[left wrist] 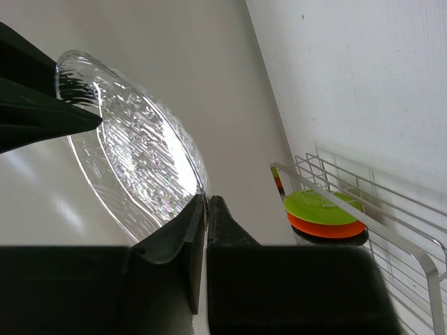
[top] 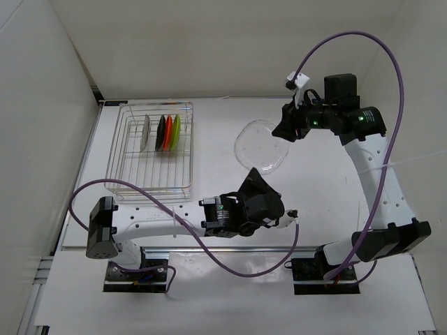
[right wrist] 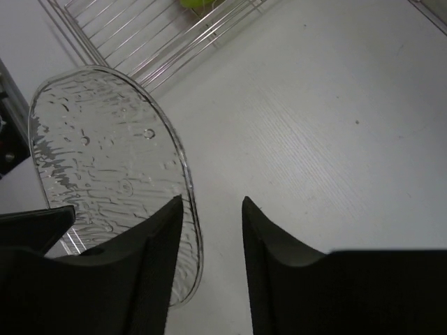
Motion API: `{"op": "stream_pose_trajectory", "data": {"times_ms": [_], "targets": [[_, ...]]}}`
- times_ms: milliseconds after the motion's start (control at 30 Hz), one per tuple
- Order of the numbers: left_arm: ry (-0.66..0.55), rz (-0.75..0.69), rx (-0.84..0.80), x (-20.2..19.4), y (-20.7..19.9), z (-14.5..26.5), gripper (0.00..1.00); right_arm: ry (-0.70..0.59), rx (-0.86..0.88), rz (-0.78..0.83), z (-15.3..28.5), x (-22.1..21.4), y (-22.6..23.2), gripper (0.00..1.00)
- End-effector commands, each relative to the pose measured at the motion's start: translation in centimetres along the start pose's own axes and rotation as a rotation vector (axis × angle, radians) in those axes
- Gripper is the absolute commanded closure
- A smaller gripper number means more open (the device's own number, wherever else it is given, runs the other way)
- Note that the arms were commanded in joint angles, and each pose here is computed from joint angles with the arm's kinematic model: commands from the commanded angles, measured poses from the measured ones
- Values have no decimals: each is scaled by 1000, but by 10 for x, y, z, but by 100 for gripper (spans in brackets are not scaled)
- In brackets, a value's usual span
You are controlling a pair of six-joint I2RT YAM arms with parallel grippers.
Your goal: Unload the plates from the dish rack
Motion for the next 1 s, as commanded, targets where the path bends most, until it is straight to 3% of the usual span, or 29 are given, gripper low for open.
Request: {"op": "stream_pose_trajectory", "data": {"times_ms": [0, 133, 200, 300, 367, 400, 467, 533, 767, 800, 967], "targets": [[-3, 55, 60, 0, 21, 7, 89, -9, -6, 0, -4, 1, -1, 63], [-3, 47, 61, 3, 20, 5, 89, 3, -8, -1, -6, -1, 0, 83], [-9, 40, 53, 4, 17, 4, 89, 3, -8, -10, -6, -1, 0, 100], [8, 46, 51, 0, 19, -1, 88, 7, -20, -29, -8, -2, -1, 100], [22, 62, 50, -5, 22, -4, 71, -2, -23, -47, -8, -1, -1, 100], [29, 95, 46, -10, 23, -7, 45, -13, -45, -46, -9, 2, -4, 100], [45, 134, 46, -17, 28, -8, 34, -11, -77, -87, -12, 2, -8, 100], [65, 144, 5, -22, 24, -11, 0, -12, -147, -108, -14, 5, -17, 100], [152, 239, -179, -74, 5, -14, 0, 15, -507, -420, -44, -17, -87, 100], [187, 286, -180, -91, 6, -19, 0, 22, -586, -452, -44, -24, -103, 100], [306, 599, -129, -164, 29, -34, 0, 126, -621, -544, -83, -81, -158, 100]]}}
Point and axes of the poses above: each gripper's point midway between its finger pads, its own z axis back along the fingers, its own y axis along the line the jaws close on, x = y × z, the point moved 8 cm from there along z, back along the fingers, and after that the axes turned 5 degrees about z, right-handed, at the moved point
